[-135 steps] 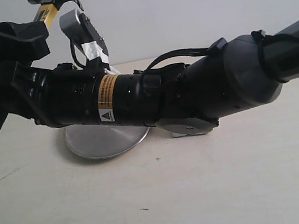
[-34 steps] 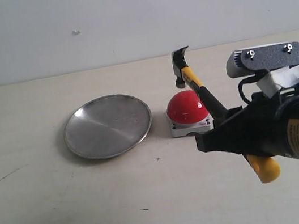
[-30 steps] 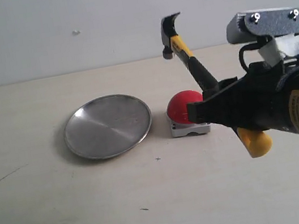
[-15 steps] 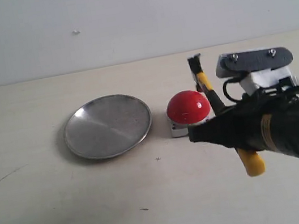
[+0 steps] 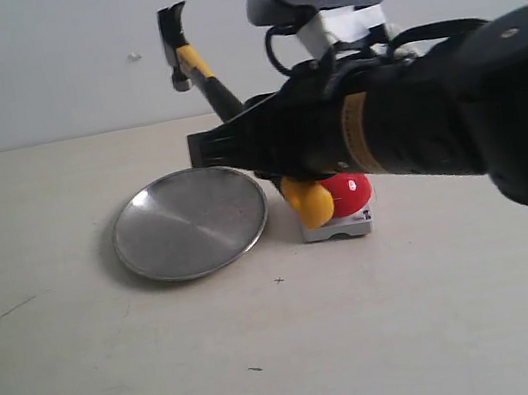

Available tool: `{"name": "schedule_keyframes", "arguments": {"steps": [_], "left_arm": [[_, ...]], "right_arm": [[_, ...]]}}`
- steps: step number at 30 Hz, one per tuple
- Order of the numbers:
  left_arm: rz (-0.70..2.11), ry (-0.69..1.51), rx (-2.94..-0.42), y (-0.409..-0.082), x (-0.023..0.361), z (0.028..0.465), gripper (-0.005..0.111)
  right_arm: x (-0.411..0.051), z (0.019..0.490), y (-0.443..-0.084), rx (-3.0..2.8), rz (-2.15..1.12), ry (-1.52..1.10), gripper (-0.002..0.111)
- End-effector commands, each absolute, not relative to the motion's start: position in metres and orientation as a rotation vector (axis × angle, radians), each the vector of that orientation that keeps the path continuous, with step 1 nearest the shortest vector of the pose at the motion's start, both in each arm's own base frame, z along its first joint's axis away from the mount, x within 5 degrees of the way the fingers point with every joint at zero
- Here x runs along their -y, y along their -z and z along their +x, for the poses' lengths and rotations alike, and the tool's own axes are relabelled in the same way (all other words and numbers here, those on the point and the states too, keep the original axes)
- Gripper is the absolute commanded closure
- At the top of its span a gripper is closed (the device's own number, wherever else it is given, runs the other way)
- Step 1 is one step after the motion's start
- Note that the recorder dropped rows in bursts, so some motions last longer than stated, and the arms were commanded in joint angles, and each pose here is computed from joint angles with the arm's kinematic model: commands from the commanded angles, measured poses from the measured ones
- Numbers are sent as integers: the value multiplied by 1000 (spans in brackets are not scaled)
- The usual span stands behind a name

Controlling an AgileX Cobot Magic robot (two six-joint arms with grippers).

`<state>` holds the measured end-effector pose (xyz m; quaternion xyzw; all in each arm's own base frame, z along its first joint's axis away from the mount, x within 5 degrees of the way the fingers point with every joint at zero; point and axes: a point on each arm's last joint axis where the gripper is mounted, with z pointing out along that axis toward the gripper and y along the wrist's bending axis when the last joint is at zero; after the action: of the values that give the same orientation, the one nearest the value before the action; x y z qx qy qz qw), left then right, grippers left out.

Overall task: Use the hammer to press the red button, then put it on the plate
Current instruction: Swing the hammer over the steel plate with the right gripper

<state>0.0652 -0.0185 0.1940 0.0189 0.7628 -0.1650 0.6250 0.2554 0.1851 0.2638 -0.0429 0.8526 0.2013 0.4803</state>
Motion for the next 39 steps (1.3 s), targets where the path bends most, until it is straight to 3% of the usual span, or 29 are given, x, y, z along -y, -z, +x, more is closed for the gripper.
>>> {"name": "schedule_keyframes", "arguments": {"steps": [1,5,10,14,21,25,30,39], "left_arm": [[34,389,-1734,-196,18,65,107],[34,389,-1734,-196,18,65,107],[34,389,-1734,-196,18,65,107],[34,389,-1734,-196,18,65,107],[34,389,-1734,-196,18,65,107],[34,389,-1734,-196,18,65,107],[34,389,-1734,-196,18,65,107],[34,389,-1734,-196,18,65,107]], "right_arm": [[-198,272,-279,-2028,-117,-510,108],[-218,270,-300,-1987,-300,-665,108],[-242,250,-330,-1827,-784,-848,108],[-242,255,-341,-1807,-615,-948,108],[-246,256,-362,-1351,-499,-1423,108],[-244,276,-332,-1468,-242,-1413,108],[-234,300,-259,-1823,146,-1233,108],[-238,318,-188,-1851,333,-1234,108]]}}
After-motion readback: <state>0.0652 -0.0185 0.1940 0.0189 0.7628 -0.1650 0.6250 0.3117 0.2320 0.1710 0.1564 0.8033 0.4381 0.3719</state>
